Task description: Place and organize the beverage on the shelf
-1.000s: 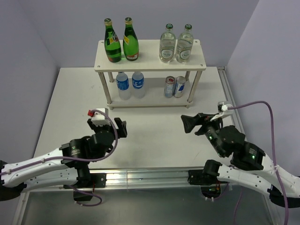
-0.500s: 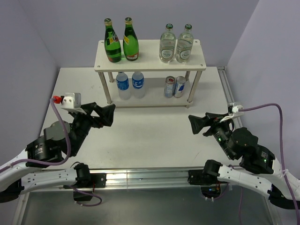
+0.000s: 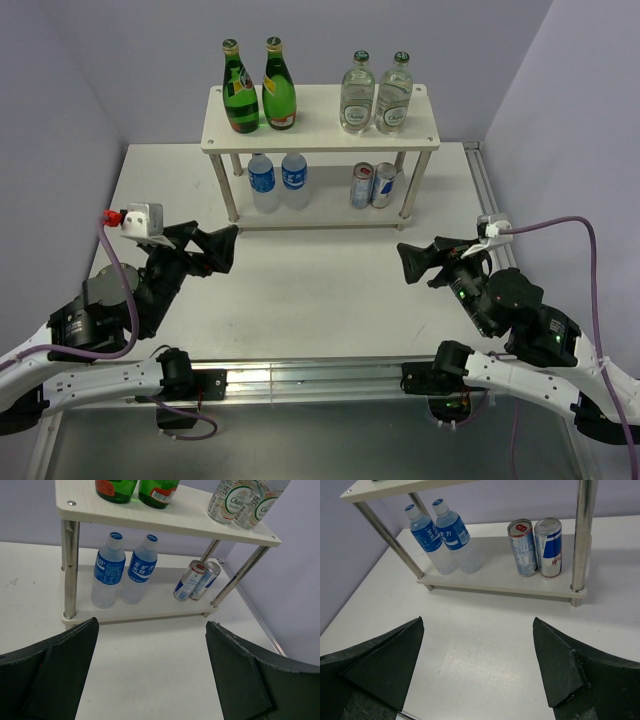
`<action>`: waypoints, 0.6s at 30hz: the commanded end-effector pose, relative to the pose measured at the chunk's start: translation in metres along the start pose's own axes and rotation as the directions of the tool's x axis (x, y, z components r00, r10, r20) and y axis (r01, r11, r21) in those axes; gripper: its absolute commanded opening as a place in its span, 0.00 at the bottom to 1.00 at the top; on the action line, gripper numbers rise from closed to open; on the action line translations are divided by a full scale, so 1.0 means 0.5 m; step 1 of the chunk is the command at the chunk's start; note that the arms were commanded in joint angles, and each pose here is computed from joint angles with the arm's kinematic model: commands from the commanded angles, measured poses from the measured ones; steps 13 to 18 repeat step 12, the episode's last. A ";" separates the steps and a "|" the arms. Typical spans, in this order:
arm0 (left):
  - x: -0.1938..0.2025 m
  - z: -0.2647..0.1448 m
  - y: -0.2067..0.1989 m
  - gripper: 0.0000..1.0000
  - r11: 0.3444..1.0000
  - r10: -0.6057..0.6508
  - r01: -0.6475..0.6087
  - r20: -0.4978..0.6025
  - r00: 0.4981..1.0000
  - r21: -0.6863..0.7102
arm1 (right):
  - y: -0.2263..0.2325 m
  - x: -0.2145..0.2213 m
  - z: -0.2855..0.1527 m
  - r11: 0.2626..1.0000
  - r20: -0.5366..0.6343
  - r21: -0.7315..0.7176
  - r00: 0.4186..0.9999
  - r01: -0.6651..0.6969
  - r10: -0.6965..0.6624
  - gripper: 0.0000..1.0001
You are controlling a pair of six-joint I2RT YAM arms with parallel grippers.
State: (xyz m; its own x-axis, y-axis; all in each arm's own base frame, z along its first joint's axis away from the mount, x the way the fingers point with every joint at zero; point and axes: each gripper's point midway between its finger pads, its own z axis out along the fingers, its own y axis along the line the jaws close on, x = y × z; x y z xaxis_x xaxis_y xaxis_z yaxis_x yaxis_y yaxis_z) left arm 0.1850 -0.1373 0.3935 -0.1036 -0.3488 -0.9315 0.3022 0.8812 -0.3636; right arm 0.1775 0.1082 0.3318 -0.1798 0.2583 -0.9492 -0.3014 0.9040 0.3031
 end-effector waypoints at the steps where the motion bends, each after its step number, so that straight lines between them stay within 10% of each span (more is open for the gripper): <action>1: -0.004 0.000 0.003 0.95 1.000 0.018 -0.018 0.002 1.000 -0.012 | 0.008 -0.040 -0.005 0.999 0.057 -0.014 0.998 -0.033 0.033 0.96; 18: -0.001 -0.001 0.008 0.94 0.999 0.023 -0.023 0.002 1.000 -0.025 | 0.002 -0.043 -0.005 0.999 0.067 0.000 0.997 -0.035 0.034 0.96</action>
